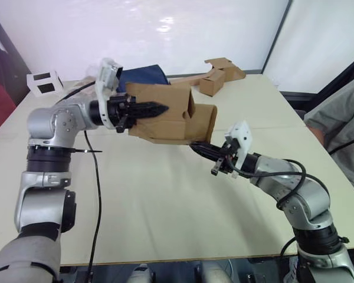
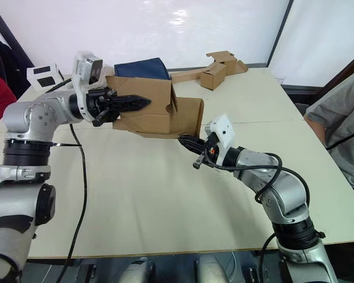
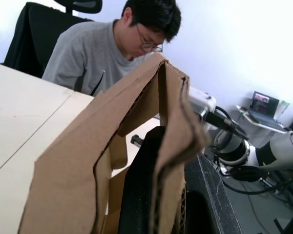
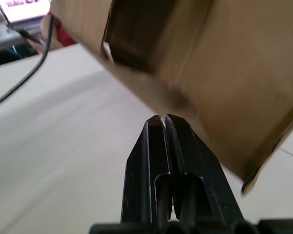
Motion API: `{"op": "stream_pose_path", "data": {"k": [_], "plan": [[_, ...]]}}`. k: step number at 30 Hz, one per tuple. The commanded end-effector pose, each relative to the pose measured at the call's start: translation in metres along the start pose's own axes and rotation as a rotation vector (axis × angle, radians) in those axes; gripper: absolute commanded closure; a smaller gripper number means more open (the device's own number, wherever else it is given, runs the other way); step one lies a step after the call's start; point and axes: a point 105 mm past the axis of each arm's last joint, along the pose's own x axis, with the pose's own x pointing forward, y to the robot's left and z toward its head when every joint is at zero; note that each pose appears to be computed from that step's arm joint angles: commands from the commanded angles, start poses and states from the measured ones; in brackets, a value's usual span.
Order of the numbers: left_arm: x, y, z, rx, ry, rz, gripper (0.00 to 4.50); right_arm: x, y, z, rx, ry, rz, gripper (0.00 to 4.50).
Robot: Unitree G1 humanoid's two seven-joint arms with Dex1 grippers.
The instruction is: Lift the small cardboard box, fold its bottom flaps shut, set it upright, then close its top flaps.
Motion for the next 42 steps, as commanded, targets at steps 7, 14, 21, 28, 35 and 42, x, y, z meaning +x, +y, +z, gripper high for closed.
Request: {"op": "stream_pose_path", "data": {"k": [7, 14, 21, 28, 35, 42], "plan": [[0.003, -0.011, 0.001, 0.011, -0.009, -0.041, 4.5, 0.014, 0.011, 0.024, 0.014, -0.1, 0.06, 4.44], [0.004, -0.009, 0.0, 0.01, -0.014, -0.036, 4.5, 0.021, 0.018, 0.028, 0.024, -0.12, 0.101, 4.44], [0.001, -0.006, 0.001, 0.02, -0.022, -0.01, 4.5, 0.016, 0.022, 0.025, -0.043, -0.082, 0.134, 4.44], [-0.001, -0.007, 0.0, 0.011, -0.026, 0.0, 4.5, 0.0, 0.003, 0.042, -0.054, -0.137, 0.085, 4.44], [0.001, -0.004, -0.006, -0.002, -0.014, 0.001, 4.5, -0.002, -0.023, 0.061, -0.052, -0.243, -0.063, 4.44], [0.003, -0.005, -0.005, 0.002, -0.022, -0.008, 4.5, 0.004, -0.016, 0.074, -0.017, -0.312, -0.039, 4.44]]}}
